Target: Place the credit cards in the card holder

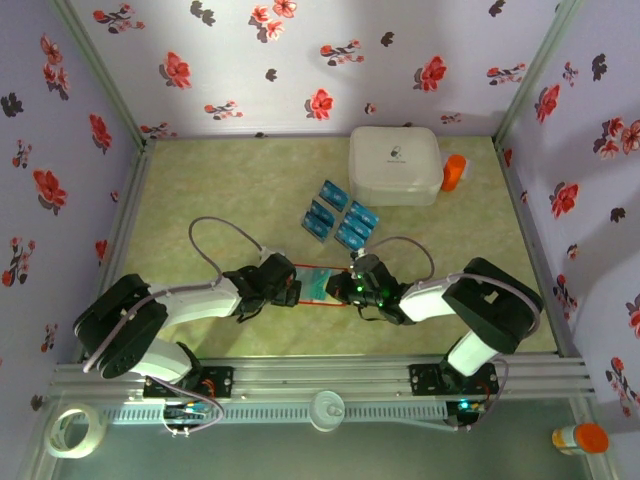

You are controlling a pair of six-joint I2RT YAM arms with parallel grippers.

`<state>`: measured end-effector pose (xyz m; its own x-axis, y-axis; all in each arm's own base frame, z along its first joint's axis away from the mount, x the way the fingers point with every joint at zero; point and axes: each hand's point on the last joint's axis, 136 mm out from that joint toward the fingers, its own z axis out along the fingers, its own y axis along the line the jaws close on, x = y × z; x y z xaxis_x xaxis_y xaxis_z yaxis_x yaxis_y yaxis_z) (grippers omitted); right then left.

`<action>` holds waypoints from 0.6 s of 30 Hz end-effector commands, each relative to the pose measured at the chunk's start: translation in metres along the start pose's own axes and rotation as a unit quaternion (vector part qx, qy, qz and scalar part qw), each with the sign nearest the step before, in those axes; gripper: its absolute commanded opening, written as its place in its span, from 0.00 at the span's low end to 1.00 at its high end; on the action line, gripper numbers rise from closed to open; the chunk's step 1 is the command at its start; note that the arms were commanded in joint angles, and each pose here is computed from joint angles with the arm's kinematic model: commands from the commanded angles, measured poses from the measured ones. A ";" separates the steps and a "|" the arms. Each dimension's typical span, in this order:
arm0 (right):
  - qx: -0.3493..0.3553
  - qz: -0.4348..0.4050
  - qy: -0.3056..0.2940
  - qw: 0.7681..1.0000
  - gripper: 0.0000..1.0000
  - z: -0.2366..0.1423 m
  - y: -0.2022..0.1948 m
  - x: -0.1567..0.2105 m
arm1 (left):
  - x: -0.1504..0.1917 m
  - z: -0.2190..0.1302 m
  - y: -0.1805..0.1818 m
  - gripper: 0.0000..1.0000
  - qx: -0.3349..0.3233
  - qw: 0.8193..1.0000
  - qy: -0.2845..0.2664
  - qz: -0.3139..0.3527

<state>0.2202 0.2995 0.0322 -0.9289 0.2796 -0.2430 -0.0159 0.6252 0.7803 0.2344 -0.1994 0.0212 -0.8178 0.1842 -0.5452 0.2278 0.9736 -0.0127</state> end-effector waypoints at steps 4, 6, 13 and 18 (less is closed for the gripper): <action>0.046 0.011 0.022 0.999 0.00 -0.006 -0.025 0.017 | 0.021 0.002 0.019 1.00 -0.038 0.999 0.026 0.017; 0.046 0.012 0.024 0.999 0.00 -0.006 -0.026 0.018 | 0.021 0.002 0.019 1.00 -0.038 0.999 0.025 0.017; 0.045 0.012 0.035 0.998 0.00 -0.001 -0.025 0.021 | 0.023 0.002 0.020 1.00 -0.040 0.999 0.026 0.015; 0.046 0.011 0.042 0.998 0.00 0.003 -0.024 0.022 | 0.024 0.002 0.021 1.00 -0.040 0.999 0.026 0.015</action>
<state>0.2143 0.2991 0.0287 -0.9375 0.2628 -0.2283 -0.0109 0.6334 0.7737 0.2345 -0.1991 0.0209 -0.8159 0.1787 -0.5498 0.2245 0.9743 -0.0165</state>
